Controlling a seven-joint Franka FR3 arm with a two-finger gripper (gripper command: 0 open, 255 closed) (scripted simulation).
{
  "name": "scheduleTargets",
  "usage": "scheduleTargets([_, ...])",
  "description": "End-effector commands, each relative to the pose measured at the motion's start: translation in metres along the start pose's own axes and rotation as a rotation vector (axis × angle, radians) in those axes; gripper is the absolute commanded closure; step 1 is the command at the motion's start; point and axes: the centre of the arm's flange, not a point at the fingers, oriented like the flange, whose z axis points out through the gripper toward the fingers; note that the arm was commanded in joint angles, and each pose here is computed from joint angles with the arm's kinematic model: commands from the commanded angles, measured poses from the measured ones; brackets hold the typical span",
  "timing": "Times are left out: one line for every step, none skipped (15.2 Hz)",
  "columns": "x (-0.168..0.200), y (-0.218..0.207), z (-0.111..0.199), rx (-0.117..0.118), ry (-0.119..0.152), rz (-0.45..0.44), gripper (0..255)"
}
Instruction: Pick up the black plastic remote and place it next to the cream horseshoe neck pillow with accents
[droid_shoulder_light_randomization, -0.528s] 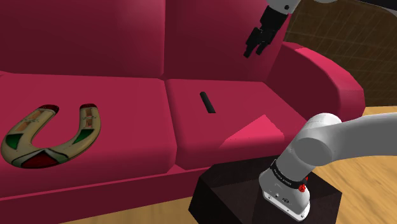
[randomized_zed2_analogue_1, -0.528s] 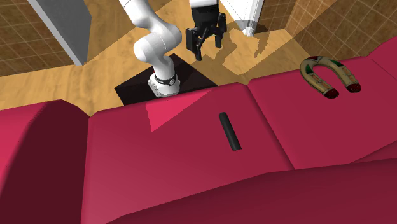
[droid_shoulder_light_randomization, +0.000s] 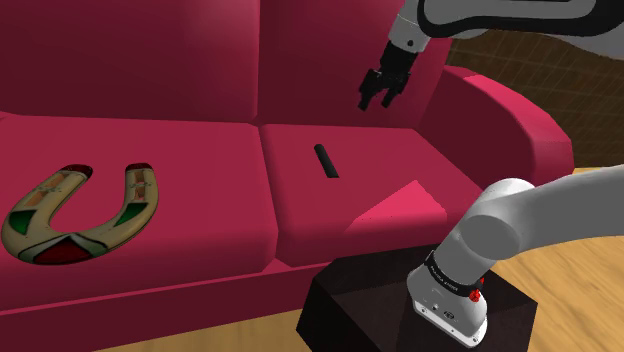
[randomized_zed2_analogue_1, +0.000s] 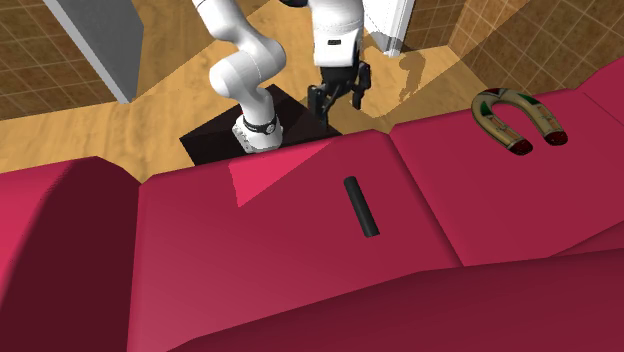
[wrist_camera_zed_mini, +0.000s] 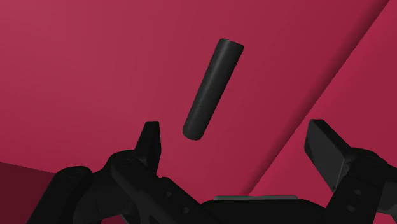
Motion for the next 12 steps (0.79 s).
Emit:
scheduleTargets([0.010, 0.000, 0.023, 0.003, -0.012, 0.051, 0])
scheduleTargets([0.016, 0.000, 0.035, 0.004, -0.019, 0.075, 0])
scheduleTargets([0.021, -0.001, 0.048, 0.006, -0.025, 0.099, 0])
scheduleTargets([0.026, -0.001, 0.060, 0.007, -0.032, 0.123, 0])
scheduleTargets([0.031, -0.001, 0.073, 0.009, -0.039, 0.148, 0])
scheduleTargets([0.036, -0.001, 0.086, 0.010, -0.046, 0.172, 0])
scheduleTargets([0.040, -0.001, 0.098, 0.011, -0.052, 0.196, 0])
scheduleTargets([0.045, -0.001, 0.111, 0.013, -0.059, 0.220, 0])
scheduleTargets([0.050, -0.001, 0.124, 0.014, -0.066, 0.245, 0])
scheduleTargets([0.054, -0.001, 0.137, 0.016, -0.072, 0.269, 0])
scheduleTargets([0.059, 0.000, 0.149, 0.017, -0.079, 0.293, 0])
scheduleTargets([0.063, 0.000, 0.162, 0.018, -0.086, 0.317, 0])
